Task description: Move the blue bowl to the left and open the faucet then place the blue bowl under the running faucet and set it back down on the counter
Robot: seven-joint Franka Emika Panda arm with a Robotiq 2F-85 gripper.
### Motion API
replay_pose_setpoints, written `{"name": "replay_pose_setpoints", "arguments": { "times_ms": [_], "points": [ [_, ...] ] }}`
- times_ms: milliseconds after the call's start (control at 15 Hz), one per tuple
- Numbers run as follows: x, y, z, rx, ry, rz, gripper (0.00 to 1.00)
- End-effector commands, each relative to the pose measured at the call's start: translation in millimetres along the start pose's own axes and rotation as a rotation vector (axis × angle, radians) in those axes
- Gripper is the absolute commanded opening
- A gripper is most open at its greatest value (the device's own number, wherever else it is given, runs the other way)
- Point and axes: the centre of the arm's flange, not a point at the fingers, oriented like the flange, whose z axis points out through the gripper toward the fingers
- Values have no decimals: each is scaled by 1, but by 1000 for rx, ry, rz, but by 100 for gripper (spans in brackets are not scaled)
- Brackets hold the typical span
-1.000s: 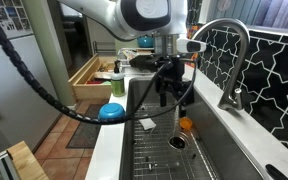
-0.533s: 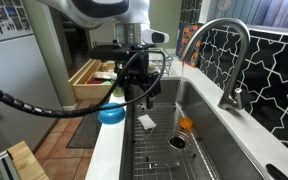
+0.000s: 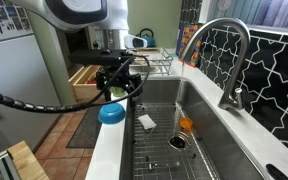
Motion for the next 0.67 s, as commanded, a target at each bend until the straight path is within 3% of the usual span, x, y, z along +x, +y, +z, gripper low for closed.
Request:
{"name": "replay_pose_setpoints", "arguments": {
  "times_ms": [0,600],
  "points": [
    [0,0,0,0,0,-4,100],
    [-3,-67,17,-81,72,-330,100]
  ]
}}
